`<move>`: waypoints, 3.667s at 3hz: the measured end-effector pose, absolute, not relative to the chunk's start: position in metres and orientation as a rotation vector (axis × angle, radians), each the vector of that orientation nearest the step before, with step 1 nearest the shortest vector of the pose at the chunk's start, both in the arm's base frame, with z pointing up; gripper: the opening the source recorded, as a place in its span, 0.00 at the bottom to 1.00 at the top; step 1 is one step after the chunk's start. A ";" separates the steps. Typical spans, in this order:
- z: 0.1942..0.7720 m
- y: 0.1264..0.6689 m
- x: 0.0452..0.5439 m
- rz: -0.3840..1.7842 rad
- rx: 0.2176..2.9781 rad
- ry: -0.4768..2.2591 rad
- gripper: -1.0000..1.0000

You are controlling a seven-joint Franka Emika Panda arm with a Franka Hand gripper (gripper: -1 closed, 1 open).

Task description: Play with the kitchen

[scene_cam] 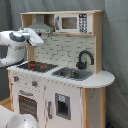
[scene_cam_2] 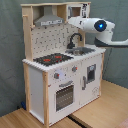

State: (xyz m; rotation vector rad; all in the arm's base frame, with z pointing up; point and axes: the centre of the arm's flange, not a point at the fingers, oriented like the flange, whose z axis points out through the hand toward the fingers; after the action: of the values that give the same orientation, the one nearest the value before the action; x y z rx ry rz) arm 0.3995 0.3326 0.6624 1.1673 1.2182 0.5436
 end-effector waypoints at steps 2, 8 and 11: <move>0.626 0.324 0.383 0.576 1.331 1.075 1.00; 0.536 0.269 0.399 0.620 1.923 0.520 1.00; 0.533 0.234 0.427 0.642 2.264 0.209 1.00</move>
State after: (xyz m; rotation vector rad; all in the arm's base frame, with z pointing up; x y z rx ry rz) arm 0.4272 0.2337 0.5335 2.2642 0.2090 0.6421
